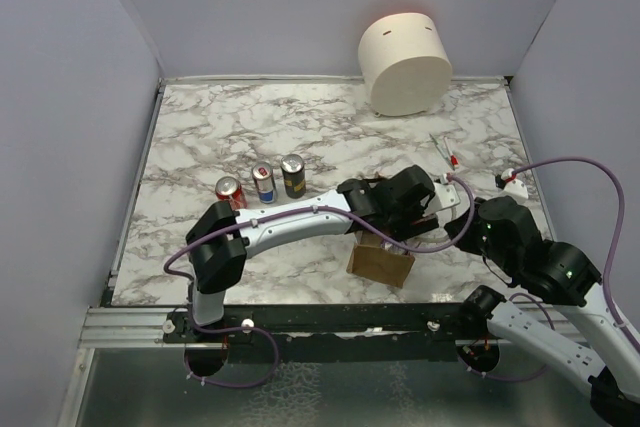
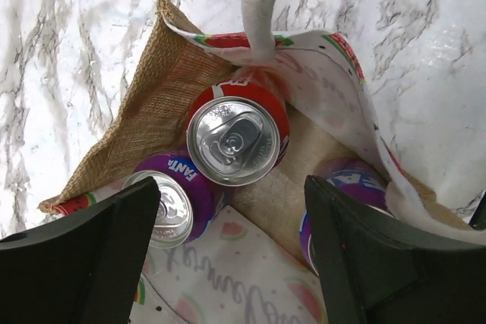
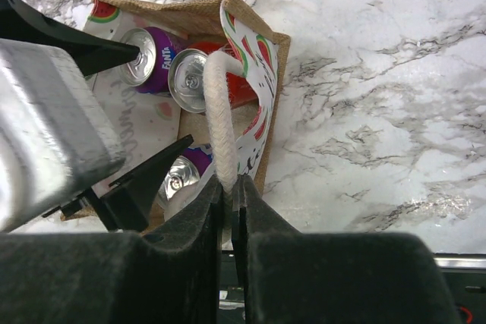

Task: Take the beverage out of the canvas bag

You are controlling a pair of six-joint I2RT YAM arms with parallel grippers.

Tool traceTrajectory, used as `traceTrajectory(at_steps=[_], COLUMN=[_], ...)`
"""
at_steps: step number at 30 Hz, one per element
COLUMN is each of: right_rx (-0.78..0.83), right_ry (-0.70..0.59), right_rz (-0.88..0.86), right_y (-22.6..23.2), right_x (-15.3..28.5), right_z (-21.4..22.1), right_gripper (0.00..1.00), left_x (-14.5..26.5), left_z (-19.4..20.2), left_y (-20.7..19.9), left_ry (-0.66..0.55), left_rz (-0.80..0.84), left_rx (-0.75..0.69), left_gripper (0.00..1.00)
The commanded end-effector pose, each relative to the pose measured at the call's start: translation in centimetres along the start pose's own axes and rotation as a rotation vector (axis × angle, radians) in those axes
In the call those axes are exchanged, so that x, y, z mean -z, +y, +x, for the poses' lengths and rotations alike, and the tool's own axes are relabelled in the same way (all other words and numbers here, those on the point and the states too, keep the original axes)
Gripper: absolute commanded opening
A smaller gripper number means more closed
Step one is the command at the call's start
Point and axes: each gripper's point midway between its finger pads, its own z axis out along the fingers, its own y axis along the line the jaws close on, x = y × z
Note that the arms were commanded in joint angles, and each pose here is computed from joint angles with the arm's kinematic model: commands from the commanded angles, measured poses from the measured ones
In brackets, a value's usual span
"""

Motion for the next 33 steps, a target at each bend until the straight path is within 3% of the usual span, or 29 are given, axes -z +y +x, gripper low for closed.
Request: traceTrajectory(at_steps=[1, 5, 17, 26, 29, 33], right_rx=[-0.003, 0.0, 0.019, 0.039, 0.038, 0.036], right_ry=[-0.008, -0.008, 0.003, 0.02, 0.019, 0.015], right_rz=[0.003, 0.002, -0.01, -0.007, -0.01, -0.013], right_y=[-0.2, -0.1, 0.2, 0.4, 0.4, 0.4], right_x=[-0.1, -0.1, -0.2, -0.6, -0.5, -0.5], right_z=[0.0, 0.0, 0.2, 0.4, 0.4, 0.3], right_gripper=[0.08, 0.09, 0.09, 0.09, 0.09, 0.09], left_x=[-0.4, -1.9, -5.3, -7.3, -7.9, -8.5], left_z=[-0.3, 0.2, 1.5, 3.6, 4.9, 5.8], left_y=[1.1, 1.9, 0.6, -0.2, -0.5, -0.8], left_ry=[0.02, 0.07, 0.101, 0.161, 0.193, 0.21], left_rz=[-0.058, -0.108, -0.053, -0.036, -0.034, -0.023], left_rx=[-0.087, -0.109, -0.158, -0.154, -0.158, -0.151], left_gripper=[0.84, 0.85, 0.84, 0.7, 0.71, 0.8])
